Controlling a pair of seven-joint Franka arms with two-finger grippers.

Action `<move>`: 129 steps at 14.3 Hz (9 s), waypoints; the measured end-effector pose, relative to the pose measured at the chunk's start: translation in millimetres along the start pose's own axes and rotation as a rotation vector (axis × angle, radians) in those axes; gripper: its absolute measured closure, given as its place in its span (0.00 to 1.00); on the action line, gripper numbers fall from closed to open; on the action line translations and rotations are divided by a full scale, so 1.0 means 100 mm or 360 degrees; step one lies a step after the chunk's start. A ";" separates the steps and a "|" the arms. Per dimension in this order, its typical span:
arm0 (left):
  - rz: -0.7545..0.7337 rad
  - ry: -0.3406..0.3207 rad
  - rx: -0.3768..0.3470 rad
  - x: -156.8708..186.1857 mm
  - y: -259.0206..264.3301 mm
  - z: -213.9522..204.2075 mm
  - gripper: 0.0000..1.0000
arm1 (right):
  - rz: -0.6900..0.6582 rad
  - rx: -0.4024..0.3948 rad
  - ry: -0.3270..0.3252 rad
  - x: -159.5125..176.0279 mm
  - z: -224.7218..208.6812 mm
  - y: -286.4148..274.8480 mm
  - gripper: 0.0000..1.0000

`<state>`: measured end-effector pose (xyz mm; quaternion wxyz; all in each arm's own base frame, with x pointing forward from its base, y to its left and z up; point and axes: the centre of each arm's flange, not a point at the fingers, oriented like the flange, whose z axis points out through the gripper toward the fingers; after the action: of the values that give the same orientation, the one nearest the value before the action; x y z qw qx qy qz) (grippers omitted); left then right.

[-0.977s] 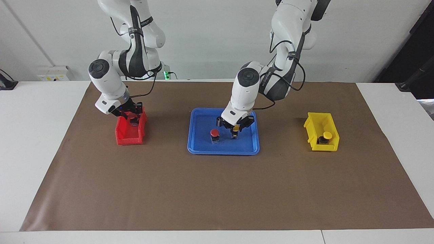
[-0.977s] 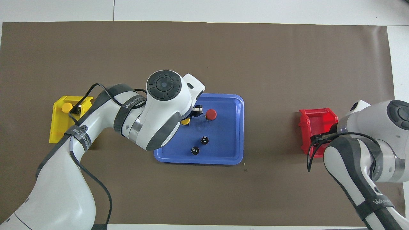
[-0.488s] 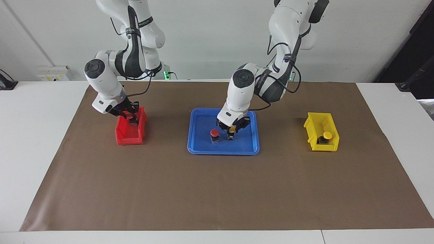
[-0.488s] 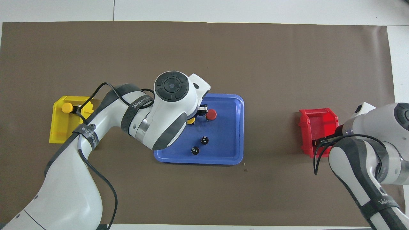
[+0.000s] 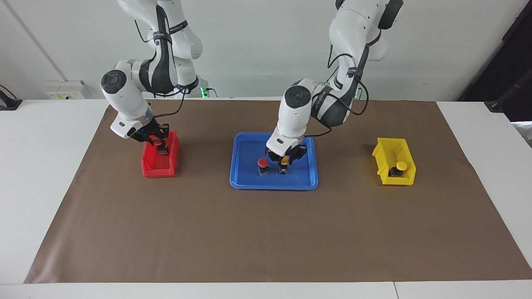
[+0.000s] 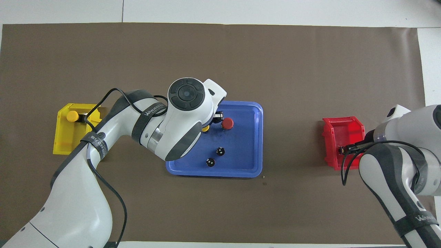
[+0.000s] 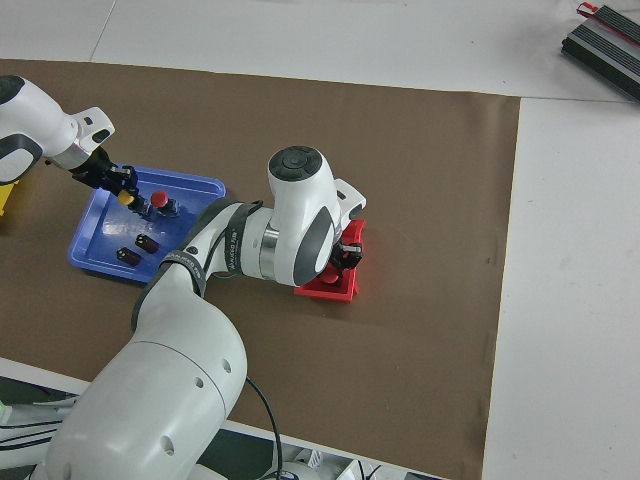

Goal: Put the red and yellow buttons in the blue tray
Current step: 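Lower the yellow button into the tray while the right gripper grasps red, then carry the red button toward the tray while the left gripper withdraws, then place the red button in the tray while the left gripper grasps yellow, then withdraw the right gripper while the left gripper lifts the yellow button, then carry the yellow button with the left gripper over the tray, then lower the yellow button into the tray and open the left gripper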

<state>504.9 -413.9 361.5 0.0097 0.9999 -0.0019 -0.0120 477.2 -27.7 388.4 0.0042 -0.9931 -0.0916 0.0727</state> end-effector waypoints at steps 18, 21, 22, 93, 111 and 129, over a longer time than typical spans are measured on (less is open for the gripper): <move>-0.0017 -0.0008 0.0109 0.17 -0.82 -0.98 0.06 | 0.0468 0.0218 0.0318 1.02 -0.69 -2.39 0.58; 0.0050 -0.0087 0.0155 0.38 -1.58 -1.13 0.00 | 0.0478 0.0233 0.0319 1.08 -0.51 -2.66 0.58; 0.0079 -0.0106 0.0154 0.48 -1.85 -1.10 0.00 | 0.0487 0.0229 0.0319 1.09 -0.45 -2.70 0.58; -0.0059 0.0082 -0.0005 0.14 -0.82 -0.47 0.59 | 0.0403 -0.0035 0.0019 0.04 -2.31 0.59 0.00; -0.0035 0.0027 -0.0028 -0.10 -0.58 0.12 0.59 | 0.0381 -0.0039 0.0019 0.06 -2.32 0.51 0.00; -0.0065 0.0022 -0.0022 -0.05 -0.65 0.11 0.22 | 0.0372 -0.0040 0.0019 0.07 -2.32 0.48 0.00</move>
<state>499.9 -348.9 349.2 0.0164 0.9997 0.0186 -0.0052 526.9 -72.8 615.5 -0.0163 -0.9974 0.0238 0.0657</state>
